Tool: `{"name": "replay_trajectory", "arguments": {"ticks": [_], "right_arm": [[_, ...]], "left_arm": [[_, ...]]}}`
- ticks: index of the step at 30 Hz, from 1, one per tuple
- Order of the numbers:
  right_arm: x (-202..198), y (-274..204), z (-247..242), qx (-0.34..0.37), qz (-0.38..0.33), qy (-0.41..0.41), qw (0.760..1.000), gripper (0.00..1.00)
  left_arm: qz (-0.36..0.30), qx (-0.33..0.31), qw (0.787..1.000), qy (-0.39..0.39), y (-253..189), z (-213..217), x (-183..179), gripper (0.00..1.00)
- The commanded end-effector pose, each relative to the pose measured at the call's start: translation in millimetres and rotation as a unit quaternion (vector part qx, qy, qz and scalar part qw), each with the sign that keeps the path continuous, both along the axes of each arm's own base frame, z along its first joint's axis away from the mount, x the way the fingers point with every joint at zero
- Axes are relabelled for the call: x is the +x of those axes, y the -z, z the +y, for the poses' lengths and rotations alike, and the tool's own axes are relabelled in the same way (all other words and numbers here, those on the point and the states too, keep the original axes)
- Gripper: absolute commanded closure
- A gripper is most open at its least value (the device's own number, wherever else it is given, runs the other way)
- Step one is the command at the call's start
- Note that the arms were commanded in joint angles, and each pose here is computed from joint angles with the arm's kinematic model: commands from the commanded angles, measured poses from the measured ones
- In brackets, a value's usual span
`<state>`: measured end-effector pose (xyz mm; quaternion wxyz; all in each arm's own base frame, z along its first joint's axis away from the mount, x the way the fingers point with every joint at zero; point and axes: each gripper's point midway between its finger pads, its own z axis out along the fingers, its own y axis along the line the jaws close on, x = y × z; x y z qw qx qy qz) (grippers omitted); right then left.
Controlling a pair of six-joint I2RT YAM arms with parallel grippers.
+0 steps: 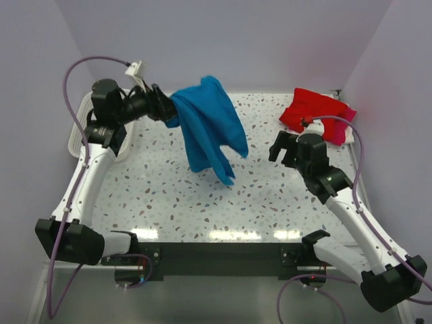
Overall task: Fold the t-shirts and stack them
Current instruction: Move the tshirt to the center of the board, then flatten the tshirt out
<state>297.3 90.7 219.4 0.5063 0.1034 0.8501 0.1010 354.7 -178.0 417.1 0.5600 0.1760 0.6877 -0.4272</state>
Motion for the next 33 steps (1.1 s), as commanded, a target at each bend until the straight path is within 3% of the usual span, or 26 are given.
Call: {"name": "replay_trajectory", "arguments": {"ticks": [1, 2, 3, 5, 7, 15, 19, 28, 33], "right_arm": [[-0.7, 2.9, 14.9, 0.005, -0.002, -0.046, 0.999, 0.01], [-0.8, 11.8, 19.7, -0.005, 0.009, -0.068, 0.998, 0.02], [-3.7, 17.1, 28.1, -0.001, 0.020, -0.092, 0.996, 0.02], [-7.2, 33.6, 37.1, -0.004, 0.047, -0.117, 0.992, 0.02], [-13.6, 46.8, 48.1, 0.002, 0.067, -0.144, 0.987, 0.02], [-36.3, 93.0, 102.6, 0.001, 0.128, -0.214, 0.968, 0.02], [-55.3, 124.5, 128.2, -0.012, 0.174, -0.241, 0.955, 0.03], [-78.7, 157.0, 109.7, -0.026, 0.232, -0.189, 0.954, 0.07], [-93.5, 170.3, 110.1, -0.021, 0.261, -0.196, 0.945, 0.17]], "left_arm": [[0.116, 0.059, 0.989, -0.075, 103.2, 22.9, 7.8, 0.28], [0.147, 0.096, 0.971, -0.165, 134.8, 50.4, 22.1, 0.21], [0.187, 0.128, 0.953, -0.203, 172.3, 66.3, 20.2, 0.15], [0.258, 0.194, 0.906, -0.275, 226.1, 99.6, 12.2, 0.11], [0.292, 0.229, 0.888, -0.273, 257.5, 107.2, -2.7, 0.07], [0.303, 0.238, 0.883, -0.269, 279.8, 111.7, -36.7, 0.01], [0.309, 0.220, 0.890, -0.252, 281.7, 103.0, -42.7, 0.01], [0.337, 0.212, 0.891, -0.217, 305.1, 86.0, -70.0, 0.01], [0.351, 0.222, 0.886, -0.205, 322.8, 75.5, -90.5, 0.01]]}}
